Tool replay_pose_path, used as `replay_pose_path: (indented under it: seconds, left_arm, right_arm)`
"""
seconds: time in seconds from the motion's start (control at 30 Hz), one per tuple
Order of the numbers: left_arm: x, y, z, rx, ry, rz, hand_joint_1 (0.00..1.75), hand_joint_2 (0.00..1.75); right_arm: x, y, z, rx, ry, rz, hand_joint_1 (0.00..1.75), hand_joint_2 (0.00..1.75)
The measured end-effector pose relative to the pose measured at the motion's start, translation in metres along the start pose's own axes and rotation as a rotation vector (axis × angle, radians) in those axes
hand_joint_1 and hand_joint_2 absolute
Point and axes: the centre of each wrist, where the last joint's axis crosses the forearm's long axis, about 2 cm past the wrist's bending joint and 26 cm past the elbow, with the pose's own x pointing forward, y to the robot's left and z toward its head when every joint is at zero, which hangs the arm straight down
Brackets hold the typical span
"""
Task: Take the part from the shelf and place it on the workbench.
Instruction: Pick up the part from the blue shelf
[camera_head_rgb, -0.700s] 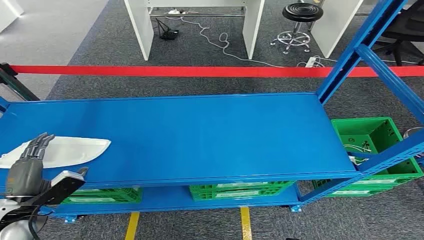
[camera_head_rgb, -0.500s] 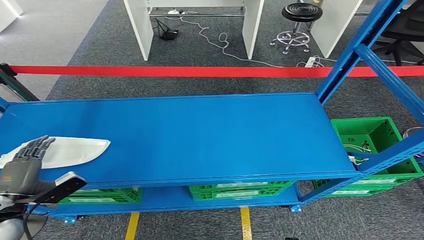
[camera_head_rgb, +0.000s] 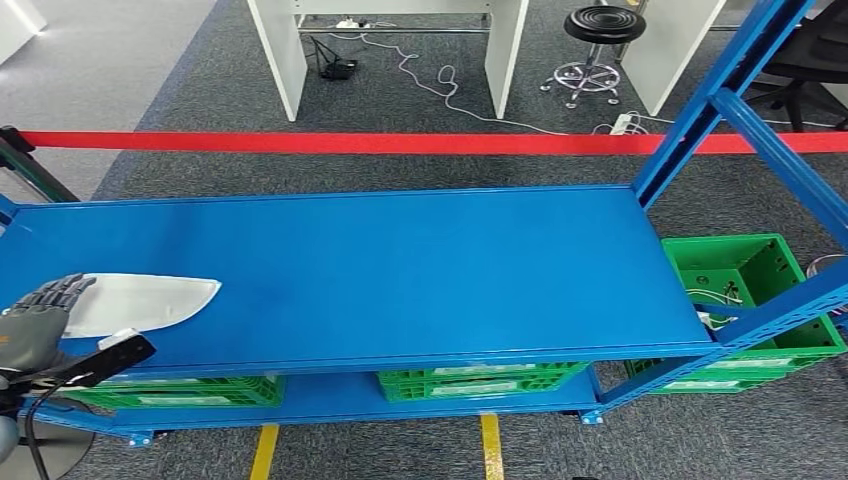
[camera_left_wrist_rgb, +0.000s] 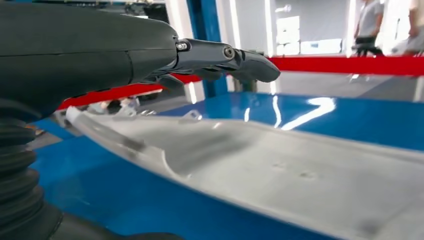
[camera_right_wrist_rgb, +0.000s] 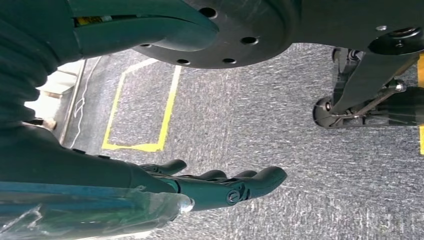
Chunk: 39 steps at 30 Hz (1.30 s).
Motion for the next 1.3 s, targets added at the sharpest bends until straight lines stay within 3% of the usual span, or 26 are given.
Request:
replay_pose_path:
  seconds: [0.13,0.2,0.27,0.33,0.67,0.97,1.3]
  left_arm:
    - [-0.007,0.000,-0.004,-0.055,0.053,0.016,0.01,1.75]
    - [-0.010,0.001,-0.006,-0.069,0.075,0.021,0.69,1.75]
    - [-0.012,0.002,-0.008,-0.075,0.090,0.018,1.54,1.75]
    - [-0.014,0.001,-0.008,-0.077,0.099,0.012,1.75,1.75]
    - [-0.017,-0.009,-0.006,-0.035,0.116,0.011,1.75,1.75]
    - [-0.006,-0.018,-0.006,0.131,0.073,0.091,1.75,1.75]
    - [0.024,-0.032,0.009,0.439,-0.157,0.303,1.75,1.75]
  right_arm:
    - [0.000,0.000,0.000,-0.003,0.000,-0.002,0.00,1.75]
    - [0.000,0.000,0.000,-0.004,0.000,-0.003,0.00,1.75]
    - [0.000,0.000,0.000,-0.004,0.000,-0.005,0.00,1.75]
    - [0.000,0.000,0.000,-0.004,0.000,-0.006,0.00,1.75]
    - [-0.001,-0.007,-0.001,-0.028,0.006,-0.001,0.00,1.75]
    - [-0.001,-0.009,-0.001,-0.029,0.001,0.008,0.00,1.75]
    - [-0.001,-0.009,-0.001,-0.036,-0.008,0.030,0.00,1.75]
